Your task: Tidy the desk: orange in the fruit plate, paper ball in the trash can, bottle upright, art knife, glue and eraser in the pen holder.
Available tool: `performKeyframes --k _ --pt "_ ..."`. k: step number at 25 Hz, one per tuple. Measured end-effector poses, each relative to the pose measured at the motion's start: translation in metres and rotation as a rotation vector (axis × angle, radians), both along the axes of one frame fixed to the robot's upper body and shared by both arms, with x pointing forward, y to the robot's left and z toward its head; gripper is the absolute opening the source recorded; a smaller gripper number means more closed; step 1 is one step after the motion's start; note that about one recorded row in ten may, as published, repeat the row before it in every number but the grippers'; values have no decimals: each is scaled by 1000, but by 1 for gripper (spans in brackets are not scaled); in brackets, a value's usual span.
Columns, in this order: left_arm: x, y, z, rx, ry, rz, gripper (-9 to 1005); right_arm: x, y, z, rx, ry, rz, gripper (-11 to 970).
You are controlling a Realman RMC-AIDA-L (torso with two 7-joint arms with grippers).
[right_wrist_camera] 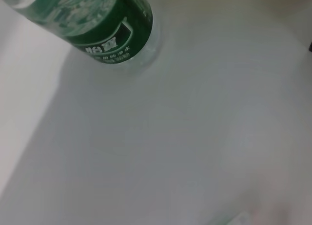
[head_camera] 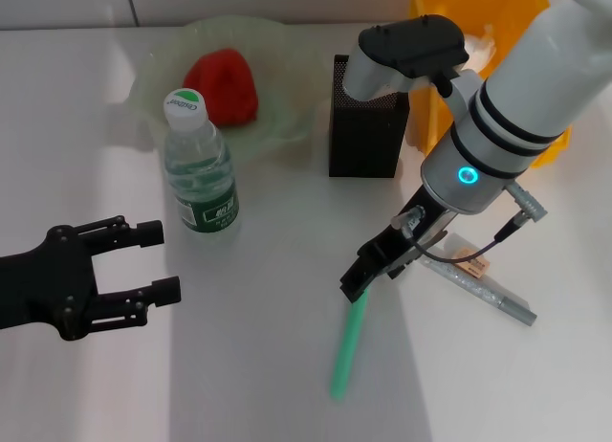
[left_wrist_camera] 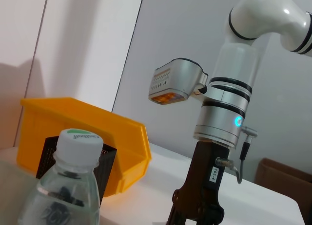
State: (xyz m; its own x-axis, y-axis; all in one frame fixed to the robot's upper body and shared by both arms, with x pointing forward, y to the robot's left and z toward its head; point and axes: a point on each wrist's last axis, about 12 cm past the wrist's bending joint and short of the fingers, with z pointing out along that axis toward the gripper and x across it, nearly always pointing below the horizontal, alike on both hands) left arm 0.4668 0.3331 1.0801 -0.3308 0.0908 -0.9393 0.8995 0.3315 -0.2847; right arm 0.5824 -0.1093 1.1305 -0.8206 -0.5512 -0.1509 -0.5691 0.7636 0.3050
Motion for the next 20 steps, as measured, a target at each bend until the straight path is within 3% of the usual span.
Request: performKeyframes --k 4,9,20 --pt "0 0 -1 1 2 -1 785 0 2 -2 -7 -10 9 688" --pt "-1 0 -1 1 3 -1 785 0 4 -4 -15 -18 18 481" --pt "-1 -2 -2 1 6 -7 785 1 7 -7 -29 -16 21 429"
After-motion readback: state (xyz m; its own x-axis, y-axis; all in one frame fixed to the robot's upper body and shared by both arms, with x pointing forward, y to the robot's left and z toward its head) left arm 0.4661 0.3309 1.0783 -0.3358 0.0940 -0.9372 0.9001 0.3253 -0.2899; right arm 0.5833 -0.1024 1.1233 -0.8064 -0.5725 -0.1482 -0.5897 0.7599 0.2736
